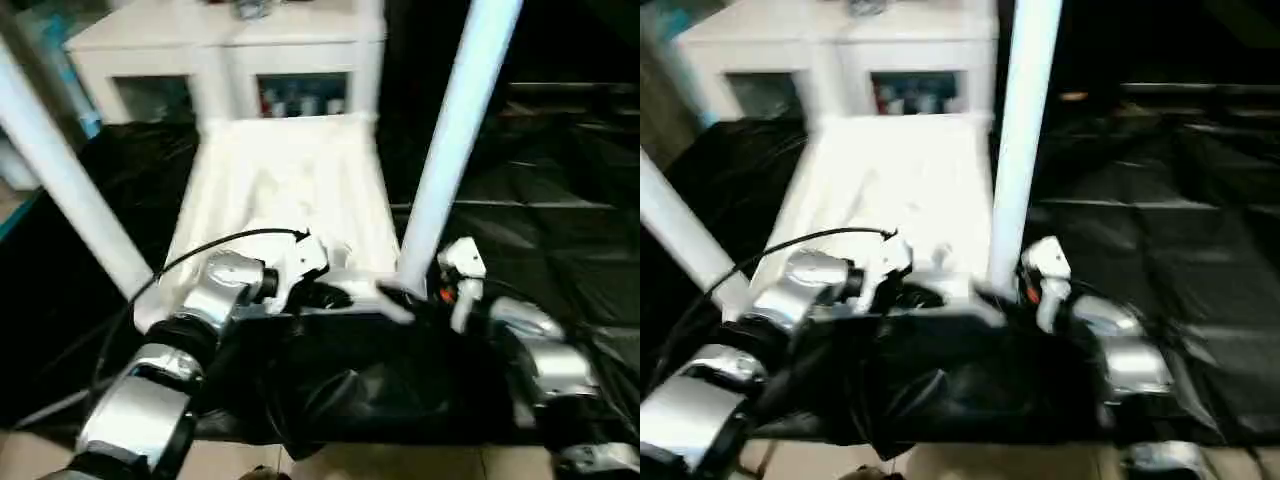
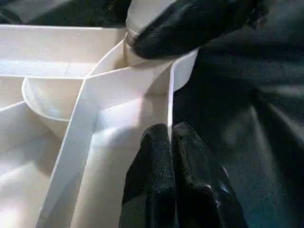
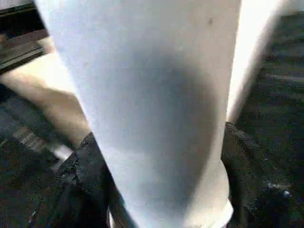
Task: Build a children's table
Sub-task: Rotate leg to tighten
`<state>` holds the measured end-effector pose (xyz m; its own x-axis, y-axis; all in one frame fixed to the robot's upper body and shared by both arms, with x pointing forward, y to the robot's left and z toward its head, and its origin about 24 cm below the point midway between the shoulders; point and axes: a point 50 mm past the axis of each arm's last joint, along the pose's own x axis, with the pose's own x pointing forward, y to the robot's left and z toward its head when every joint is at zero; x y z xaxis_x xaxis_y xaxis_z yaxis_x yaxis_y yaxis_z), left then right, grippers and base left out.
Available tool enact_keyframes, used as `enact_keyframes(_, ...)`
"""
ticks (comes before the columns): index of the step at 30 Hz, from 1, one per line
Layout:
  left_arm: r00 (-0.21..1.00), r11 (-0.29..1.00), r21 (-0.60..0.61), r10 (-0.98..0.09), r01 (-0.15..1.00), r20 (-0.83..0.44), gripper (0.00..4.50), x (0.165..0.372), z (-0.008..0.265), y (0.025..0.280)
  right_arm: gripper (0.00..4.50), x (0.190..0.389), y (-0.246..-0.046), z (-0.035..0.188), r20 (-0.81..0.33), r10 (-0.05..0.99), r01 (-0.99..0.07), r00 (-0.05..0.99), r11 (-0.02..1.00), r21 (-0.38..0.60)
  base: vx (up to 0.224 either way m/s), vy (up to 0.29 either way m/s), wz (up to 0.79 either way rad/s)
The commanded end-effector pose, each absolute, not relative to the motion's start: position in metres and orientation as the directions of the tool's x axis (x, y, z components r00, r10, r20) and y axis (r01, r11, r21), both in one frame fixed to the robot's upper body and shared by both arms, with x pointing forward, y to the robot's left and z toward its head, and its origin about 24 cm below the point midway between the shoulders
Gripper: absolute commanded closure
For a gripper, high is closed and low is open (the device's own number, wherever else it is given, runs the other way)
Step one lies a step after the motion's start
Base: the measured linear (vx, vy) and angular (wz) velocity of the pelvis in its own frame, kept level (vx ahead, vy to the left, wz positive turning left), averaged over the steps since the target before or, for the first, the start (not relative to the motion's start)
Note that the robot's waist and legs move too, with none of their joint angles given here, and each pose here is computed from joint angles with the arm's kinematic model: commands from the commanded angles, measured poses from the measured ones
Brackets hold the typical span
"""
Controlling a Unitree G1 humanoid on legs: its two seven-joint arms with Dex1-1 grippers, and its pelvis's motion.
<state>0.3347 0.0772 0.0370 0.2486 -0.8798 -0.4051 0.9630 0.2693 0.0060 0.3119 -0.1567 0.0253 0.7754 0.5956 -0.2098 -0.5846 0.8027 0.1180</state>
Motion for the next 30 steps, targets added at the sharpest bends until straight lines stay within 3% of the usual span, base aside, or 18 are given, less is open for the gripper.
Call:
enact_keyframes(1, 0.251, 0.256, 0.031, -0.906, 0.966, -0.342, 4.50, 0.336, 0.051, 0.036, 1.77, 0.304, -0.112, 0.002, -0.291, 0.632, -0.607, 0.718, 0.773, 0.182, 0.000, 0.000, 0.00)
enact_keyframes(6, 0.231, 0.237, 0.021, -0.919, 0.971, -0.318, 4.50, 0.333, 0.053, 0.021, 1.77, 0.308, -0.086, 0.005, -0.271, 0.669, -0.649, 0.692, 0.741, 0.171, 0.000, 0.000, 0.00)
enact_keyframes(7, 0.220, 0.225, 0.019, -0.924, 0.974, -0.312, 4.50, 0.332, 0.053, 0.017, 1.21, 0.310, -0.079, 0.009, -0.247, 0.696, -0.674, 0.674, 0.717, 0.179, 0.000, 0.000, 0.00)
enact_keyframes(12, 0.187, 0.194, 0.011, -0.929, 0.981, -0.319, 4.50, 0.330, 0.051, 0.023, 0.86, 0.308, -0.082, 0.015, -0.208, 0.766, -0.736, 0.608, 0.643, 0.213, 0.000, 0.000, 0.00)
enact_keyframes(13, 0.152, 0.160, 0.002, -0.935, 0.987, -0.321, 4.50, 0.328, 0.050, 0.028, 0.62, 0.303, -0.089, 0.016, -0.224, 0.808, -0.789, 0.545, 0.584, 0.188, 0.000, 0.000, 0.00)
enact_keyframes(21, 0.002, 0.015, -0.035, -0.937, 0.999, -0.350, 4.50, 0.322, 0.049, 0.060, 0.59, 0.290, -0.134, 0.028, -0.263, 0.909, -0.918, 0.324, 0.369, 0.144, 0.035, -0.007, 0.02)
enact_keyframes(27, -0.066, -0.040, -0.076, -0.923, 0.996, -0.379, 4.50, 0.319, 0.046, 0.087, 0.59, 0.288, -0.161, 0.040, -0.310, 0.925, -0.946, 0.218, 0.278, 0.165, 0.051, -0.024, 0.03)
enact_keyframes(30, -0.120, -0.083, -0.113, -0.918, 0.990, -0.378, 4.50, 0.315, 0.048, 0.099, 0.91, 0.290, -0.172, 0.046, -0.323, 0.927, -0.953, 0.191, 0.254, 0.164, 0.000, 0.000, 0.00)
